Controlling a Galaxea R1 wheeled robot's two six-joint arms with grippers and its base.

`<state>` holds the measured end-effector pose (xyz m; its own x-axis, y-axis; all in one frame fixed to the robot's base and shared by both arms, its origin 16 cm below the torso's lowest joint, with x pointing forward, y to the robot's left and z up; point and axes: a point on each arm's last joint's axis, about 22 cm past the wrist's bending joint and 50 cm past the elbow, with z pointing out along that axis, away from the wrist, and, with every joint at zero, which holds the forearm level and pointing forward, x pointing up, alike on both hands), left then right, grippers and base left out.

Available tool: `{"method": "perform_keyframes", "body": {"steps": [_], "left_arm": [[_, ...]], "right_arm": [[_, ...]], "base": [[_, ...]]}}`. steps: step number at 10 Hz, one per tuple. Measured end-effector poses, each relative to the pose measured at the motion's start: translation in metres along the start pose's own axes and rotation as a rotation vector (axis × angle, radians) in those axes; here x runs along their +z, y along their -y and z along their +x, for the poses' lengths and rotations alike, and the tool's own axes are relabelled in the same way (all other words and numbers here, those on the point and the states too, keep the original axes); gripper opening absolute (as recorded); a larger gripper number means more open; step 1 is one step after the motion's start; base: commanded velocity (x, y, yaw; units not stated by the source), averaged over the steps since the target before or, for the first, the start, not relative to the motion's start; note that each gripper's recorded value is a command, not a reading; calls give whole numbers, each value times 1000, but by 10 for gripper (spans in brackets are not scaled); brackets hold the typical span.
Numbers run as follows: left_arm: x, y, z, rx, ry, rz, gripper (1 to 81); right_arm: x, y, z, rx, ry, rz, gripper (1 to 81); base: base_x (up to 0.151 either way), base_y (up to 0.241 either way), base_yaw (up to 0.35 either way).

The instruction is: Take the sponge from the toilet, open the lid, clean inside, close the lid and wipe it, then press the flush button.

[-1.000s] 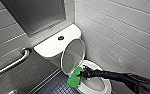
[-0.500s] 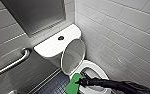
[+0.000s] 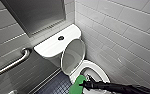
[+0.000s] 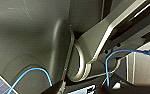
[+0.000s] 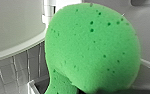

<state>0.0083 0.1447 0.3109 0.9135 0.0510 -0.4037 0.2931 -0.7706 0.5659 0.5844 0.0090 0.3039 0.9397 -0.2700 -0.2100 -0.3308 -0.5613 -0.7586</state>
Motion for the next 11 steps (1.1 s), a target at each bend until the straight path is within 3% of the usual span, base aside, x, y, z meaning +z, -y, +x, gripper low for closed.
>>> {"method": "perform_keyframes", "body": {"steps": [4, 6, 11], "left_arm": [[1, -1, 0, 0, 0, -2, 811], [1, -1, 0, 1, 0, -2, 811], [1, -1, 0, 4, 0, -2, 811]], "right_arm": [[-45, -44, -14, 60, -65, 5, 10], [-63, -59, -31, 90, -70, 8, 10], [-132, -122, -62, 169, -129, -49, 10]], "base": [[0, 0, 0], [0, 0, 0], [0, 0, 0]]}}
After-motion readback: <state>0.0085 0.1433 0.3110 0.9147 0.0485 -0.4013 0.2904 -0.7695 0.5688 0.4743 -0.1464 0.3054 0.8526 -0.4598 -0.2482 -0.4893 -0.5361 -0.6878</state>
